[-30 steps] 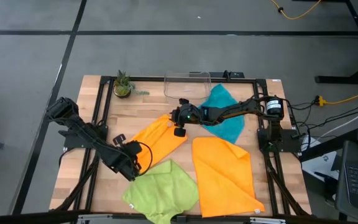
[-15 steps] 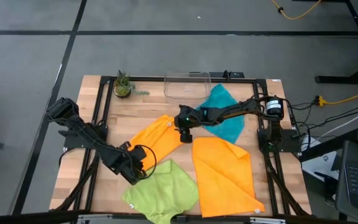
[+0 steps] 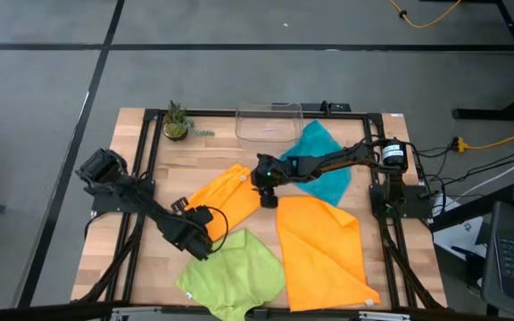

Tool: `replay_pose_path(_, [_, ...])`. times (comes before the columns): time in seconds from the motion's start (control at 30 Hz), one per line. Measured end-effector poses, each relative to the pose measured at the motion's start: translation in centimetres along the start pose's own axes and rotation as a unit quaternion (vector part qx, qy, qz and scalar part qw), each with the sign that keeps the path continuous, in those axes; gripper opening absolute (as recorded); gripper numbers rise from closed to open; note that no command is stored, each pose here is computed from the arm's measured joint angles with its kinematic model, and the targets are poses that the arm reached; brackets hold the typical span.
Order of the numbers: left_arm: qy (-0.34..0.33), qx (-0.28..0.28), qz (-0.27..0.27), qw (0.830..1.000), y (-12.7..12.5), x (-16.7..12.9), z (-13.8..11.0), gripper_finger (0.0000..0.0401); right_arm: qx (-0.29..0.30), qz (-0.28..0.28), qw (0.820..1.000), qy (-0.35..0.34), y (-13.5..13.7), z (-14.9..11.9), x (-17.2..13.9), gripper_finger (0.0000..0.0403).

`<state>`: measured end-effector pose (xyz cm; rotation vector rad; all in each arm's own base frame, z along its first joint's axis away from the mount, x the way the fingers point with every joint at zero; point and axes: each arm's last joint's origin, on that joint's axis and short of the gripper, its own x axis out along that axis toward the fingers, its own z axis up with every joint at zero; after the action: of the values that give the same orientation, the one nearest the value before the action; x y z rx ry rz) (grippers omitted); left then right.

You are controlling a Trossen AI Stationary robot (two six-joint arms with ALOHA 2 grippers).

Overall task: Fold microfiber towels
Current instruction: Fold the orange microfiber cloth

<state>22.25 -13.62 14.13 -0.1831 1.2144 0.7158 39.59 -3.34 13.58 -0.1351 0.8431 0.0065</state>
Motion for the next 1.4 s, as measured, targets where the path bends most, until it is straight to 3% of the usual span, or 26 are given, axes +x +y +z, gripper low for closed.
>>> replay_pose_path(0.1, [-0.004, -0.002, 0.019, 1.0, 0.6, -0.2, 0.2, 0.0104, -0.003, 0.02, 1.0, 0.017, 0.5, -0.3, 0.0, 0.0173])
replay_pose_path(0.3, [0.027, -0.023, 0.117, 0.993, 2.8, -0.3, -0.1, 0.0098, -0.011, 0.031, 0.999, 0.028, 1.4, -0.4, 0.0, 0.0173])
replay_pose_path(0.4, [0.045, -0.032, 0.133, 0.99, 3.2, -0.4, -0.1, 0.0096, -0.013, 0.032, 0.999, 0.027, 1.6, -0.4, 0.0, 0.0173])
replay_pose_path(0.57, [0.088, -0.068, 0.126, 0.986, 3.2, -0.3, -0.1, 0.0096, -0.013, 0.032, 0.999, 0.027, 1.6, -0.4, 0.0, 0.0173])
replay_pose_path(0.77, [0.086, -0.096, 0.119, 0.984, 2.8, -0.8, -0.1, 0.0096, -0.015, 0.026, 0.999, 0.022, 1.6, -0.3, 0.0, 0.0173])
replay_pose_path(0.93, [0.051, -0.089, 0.06, 0.993, 1.6, -3.7, 2.1, 0.0096, -0.003, -0.035, 0.999, -0.001, 1.0, 1.2, -0.3, 0.0173])
replay_pose_path(1.03, [0.038, -0.076, 0.022, 0.996, 0.9, -5.5, 3.3, 0.0096, 0.012, -0.045, 0.999, -0.011, 0.8, 2.0, -0.5, 0.0173])
replay_pose_path(1.23, [0.021, -0.043, -0.03, 0.998, -0.3, -6.6, 3.5, 0.0096, 0.038, 0.031, 0.999, -0.012, 1.3, 2.1, -0.5, 0.0173])
replay_pose_path(1.4, [0.025, -0.031, -0.017, 0.999, -0.3, -6.3, 3.3, 0.0096, 0.113, 0.036, 0.993, 0.006, 1.8, 1.8, -0.5, 0.0173])
